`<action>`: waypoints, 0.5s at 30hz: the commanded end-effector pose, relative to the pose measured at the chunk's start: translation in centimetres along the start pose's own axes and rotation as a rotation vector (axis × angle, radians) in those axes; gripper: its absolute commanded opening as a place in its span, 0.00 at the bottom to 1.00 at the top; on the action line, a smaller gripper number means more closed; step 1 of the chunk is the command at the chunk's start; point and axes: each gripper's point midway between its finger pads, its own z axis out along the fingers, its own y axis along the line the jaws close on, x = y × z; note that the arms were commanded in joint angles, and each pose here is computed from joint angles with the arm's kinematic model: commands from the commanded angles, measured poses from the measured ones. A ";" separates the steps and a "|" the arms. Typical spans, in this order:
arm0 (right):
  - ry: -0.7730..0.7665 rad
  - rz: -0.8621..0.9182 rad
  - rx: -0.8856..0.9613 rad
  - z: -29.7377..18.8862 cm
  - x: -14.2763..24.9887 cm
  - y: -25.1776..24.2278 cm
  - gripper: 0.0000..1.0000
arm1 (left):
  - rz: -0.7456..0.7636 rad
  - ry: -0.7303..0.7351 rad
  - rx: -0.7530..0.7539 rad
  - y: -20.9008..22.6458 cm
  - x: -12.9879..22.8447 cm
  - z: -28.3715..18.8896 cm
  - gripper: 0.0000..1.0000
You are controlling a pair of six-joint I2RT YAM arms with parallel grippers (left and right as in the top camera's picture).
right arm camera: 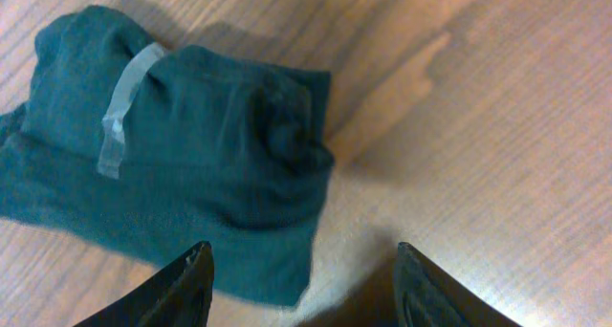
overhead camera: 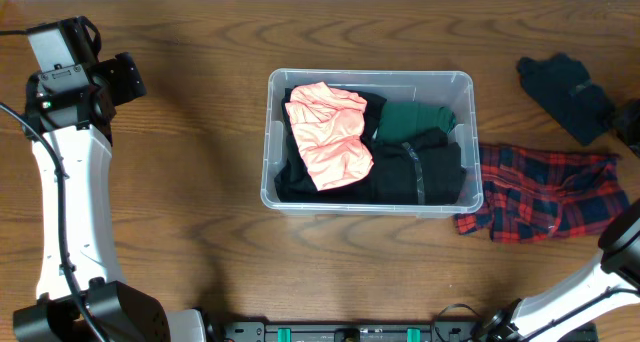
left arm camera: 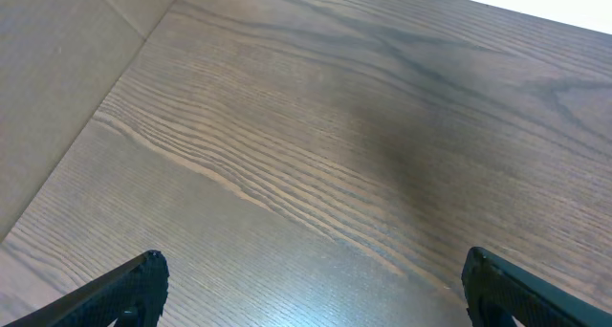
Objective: Pack container
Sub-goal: 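Withdraw the right gripper to the black taped bundle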
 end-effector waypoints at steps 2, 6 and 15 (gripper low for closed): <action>-0.008 -0.017 -0.040 1.7 0.0 1.3 0.59 | -0.001 -0.002 -0.010 0.3 -0.1 0.0 0.98; -0.034 -0.028 -0.051 3.1 -0.4 1.6 0.64 | -0.001 -0.002 -0.010 0.3 -0.1 0.0 0.98; -0.006 0.042 -0.053 5.5 0.8 1.4 0.66 | -0.001 -0.002 -0.010 0.3 -0.1 0.0 0.98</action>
